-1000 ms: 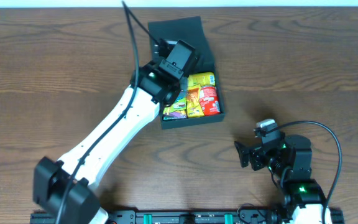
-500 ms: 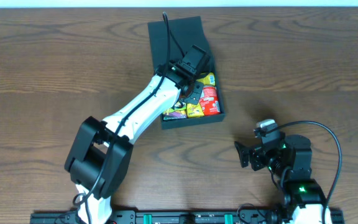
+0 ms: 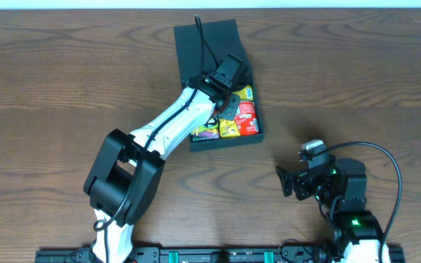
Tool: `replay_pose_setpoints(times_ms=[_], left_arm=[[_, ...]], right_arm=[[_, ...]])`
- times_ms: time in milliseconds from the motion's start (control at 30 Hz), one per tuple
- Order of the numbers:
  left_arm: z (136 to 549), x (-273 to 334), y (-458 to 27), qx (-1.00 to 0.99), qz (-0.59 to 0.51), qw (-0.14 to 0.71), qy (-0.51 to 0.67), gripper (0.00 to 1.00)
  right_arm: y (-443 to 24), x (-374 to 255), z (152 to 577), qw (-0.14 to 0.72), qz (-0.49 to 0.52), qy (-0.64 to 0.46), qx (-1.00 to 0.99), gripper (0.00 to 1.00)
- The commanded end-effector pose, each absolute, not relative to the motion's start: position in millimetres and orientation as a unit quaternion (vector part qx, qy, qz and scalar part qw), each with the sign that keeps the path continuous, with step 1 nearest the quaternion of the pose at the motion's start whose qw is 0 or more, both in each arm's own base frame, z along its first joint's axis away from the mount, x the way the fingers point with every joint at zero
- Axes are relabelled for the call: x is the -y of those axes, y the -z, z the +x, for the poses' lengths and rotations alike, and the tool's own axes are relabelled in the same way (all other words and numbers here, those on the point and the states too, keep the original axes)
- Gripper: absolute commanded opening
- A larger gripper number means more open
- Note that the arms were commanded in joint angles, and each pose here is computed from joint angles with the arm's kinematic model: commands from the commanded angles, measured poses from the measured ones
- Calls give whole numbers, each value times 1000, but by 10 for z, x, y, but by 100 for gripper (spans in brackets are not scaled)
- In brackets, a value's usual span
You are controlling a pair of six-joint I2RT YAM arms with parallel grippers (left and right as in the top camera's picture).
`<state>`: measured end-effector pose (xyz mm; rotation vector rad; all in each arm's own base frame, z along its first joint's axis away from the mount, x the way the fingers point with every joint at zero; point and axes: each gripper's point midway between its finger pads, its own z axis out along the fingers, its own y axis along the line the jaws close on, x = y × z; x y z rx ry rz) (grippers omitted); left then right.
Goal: Pack container
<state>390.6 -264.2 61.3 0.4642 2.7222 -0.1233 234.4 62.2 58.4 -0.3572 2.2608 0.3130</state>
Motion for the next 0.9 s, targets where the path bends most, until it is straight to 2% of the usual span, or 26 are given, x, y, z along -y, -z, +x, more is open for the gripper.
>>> replay_pose_setpoints(times_ms=[0,467,700,867], left_arm=[[3950,2527,-560,-968,165,190,13,6],[3935,2607,-679,-970,149,186,47,6],[4138,2749,-1221,-955,136,249,82,6],[4153,2466,-1671,-952,114,282,23,6]], right_arm=[[-596,-613,2349,407,-143,-123,-894,99],[-597,-613,2349,407,-143,-124,-894,99],[-597,-613,2349,407,-143,-124,-894,99],[-597,-613,2349,407,-143,-124,-894,99]])
